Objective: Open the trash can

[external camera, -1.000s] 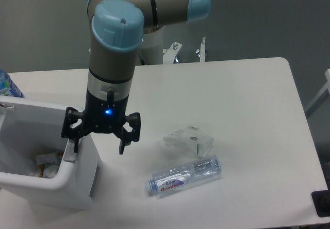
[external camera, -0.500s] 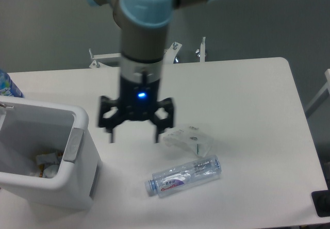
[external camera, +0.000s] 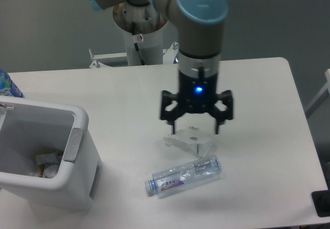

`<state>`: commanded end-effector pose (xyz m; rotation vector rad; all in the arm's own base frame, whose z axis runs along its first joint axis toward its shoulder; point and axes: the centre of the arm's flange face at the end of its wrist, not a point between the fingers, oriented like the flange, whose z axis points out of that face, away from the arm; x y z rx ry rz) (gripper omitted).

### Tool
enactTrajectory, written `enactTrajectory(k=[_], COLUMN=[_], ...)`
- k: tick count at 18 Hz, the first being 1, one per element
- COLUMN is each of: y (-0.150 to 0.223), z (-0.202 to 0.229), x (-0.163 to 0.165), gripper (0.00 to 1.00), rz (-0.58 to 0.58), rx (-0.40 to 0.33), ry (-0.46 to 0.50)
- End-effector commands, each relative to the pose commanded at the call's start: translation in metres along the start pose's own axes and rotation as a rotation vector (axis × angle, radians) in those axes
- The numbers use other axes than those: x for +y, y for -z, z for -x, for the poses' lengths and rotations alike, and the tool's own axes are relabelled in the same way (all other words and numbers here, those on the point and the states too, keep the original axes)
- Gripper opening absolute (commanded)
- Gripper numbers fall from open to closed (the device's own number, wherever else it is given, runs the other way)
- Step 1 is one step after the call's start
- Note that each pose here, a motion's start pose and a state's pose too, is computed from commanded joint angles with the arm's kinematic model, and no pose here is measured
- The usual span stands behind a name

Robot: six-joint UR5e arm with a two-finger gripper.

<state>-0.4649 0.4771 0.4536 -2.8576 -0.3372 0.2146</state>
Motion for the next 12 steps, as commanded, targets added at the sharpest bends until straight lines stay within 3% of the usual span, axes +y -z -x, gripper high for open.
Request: enactTrajectory(k=[5, 8, 12], y=[-0.058, -0.065, -0.076], z=[0.065, 0.069, 0.06], x=[0.049, 0.053, 0.055], gripper=[1.0, 1.0, 1.0], rz=[0.077, 0.117, 0.155], rx=[0.05, 0.038, 0.042], ry=[-0.187, -0.291, -0.308])
